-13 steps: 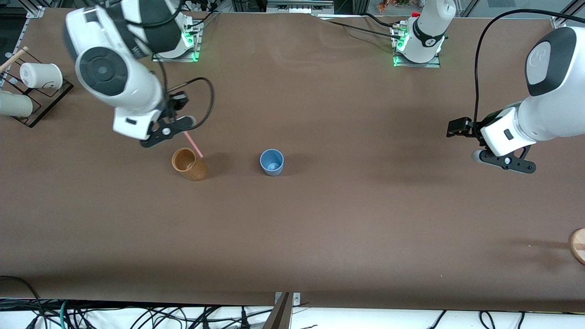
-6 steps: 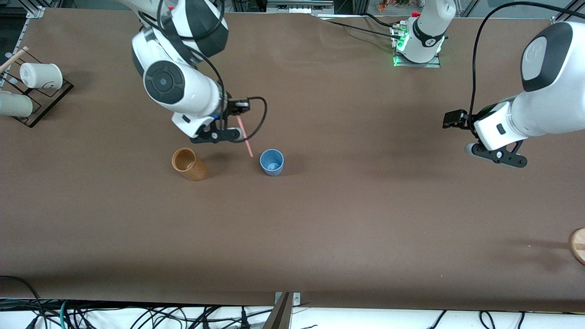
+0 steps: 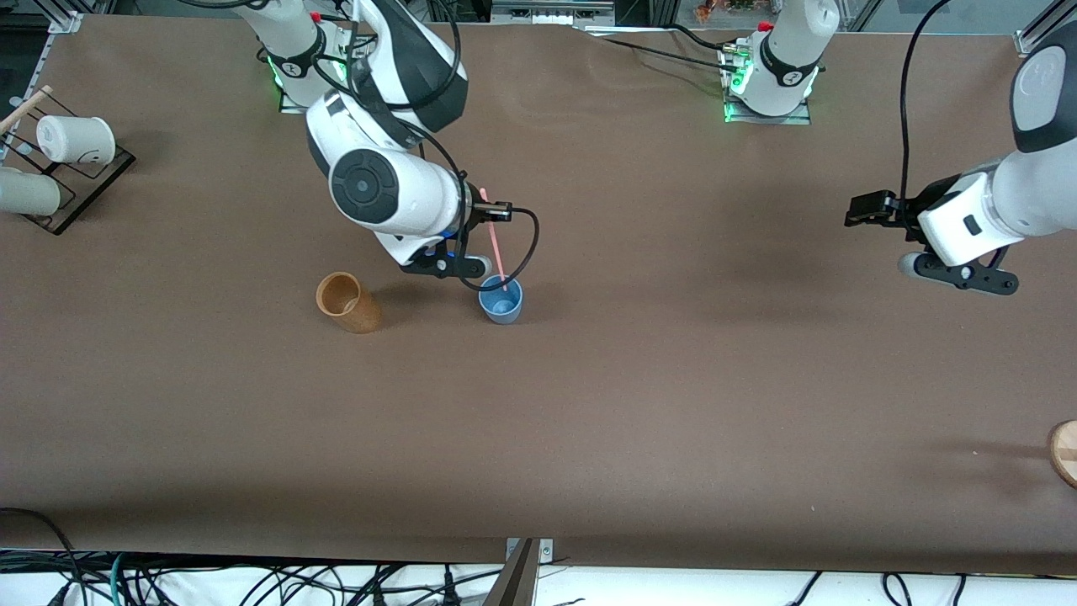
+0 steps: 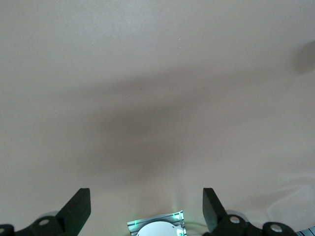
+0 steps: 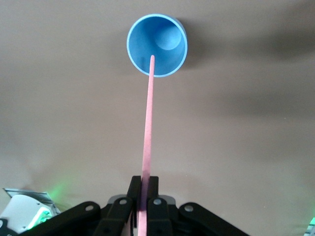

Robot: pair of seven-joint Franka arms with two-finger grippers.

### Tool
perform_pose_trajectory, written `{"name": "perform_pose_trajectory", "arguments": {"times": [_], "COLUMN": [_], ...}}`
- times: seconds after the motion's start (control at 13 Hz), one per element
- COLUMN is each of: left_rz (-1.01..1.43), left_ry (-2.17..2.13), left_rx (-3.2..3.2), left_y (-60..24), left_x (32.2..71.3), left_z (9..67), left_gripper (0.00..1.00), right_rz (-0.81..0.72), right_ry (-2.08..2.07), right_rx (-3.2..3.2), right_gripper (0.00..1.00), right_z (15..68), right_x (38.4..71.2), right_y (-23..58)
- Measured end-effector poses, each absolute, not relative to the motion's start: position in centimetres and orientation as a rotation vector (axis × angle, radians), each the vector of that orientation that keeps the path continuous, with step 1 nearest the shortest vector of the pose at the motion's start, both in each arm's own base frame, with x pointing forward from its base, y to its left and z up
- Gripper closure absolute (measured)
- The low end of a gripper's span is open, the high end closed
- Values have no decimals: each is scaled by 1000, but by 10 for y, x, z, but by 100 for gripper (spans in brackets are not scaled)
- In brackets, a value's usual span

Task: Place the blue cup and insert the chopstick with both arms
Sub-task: 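Lower the chopstick into the blue cup and open the right gripper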

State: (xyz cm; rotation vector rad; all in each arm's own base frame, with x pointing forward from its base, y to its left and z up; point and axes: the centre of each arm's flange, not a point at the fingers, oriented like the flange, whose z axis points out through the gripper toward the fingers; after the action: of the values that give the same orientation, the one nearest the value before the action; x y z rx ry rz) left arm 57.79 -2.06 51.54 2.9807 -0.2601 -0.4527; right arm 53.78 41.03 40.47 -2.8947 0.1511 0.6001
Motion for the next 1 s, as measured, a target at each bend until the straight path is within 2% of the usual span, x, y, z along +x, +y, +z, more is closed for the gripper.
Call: {"name": "perform_pose_trajectory", "arguments": {"times": [0.15,0.38,0.46,0.77,0.85,1.0], "left_rz": [-451,-434,-418,-413,-413,-405], "left_ry": [-243,-236,-239,-256,-255,-246], "left_rx": [2981,2984,2987,2988,2988,2990], "left_y": [-14,-12,-13,-20,-19,-16], "left_x": [578,580,581,582,582,582], "left_z": [515,513,512,509,509,509], "left_gripper": [0,0,0,0,0,0], "right_rz": [612,513,503,452,410,310], "right_ry": [178,206,208,219,229,249], "right_rx": [-2907,-2885,-2883,-2895,-2909,-2949], "right_gripper": [92,92,85,41,26,6], "right_z": [383,377,376,384,394,429], "right_x": [546,558,559,569,576,591], "right_y": [406,410,411,403,395,362]}}
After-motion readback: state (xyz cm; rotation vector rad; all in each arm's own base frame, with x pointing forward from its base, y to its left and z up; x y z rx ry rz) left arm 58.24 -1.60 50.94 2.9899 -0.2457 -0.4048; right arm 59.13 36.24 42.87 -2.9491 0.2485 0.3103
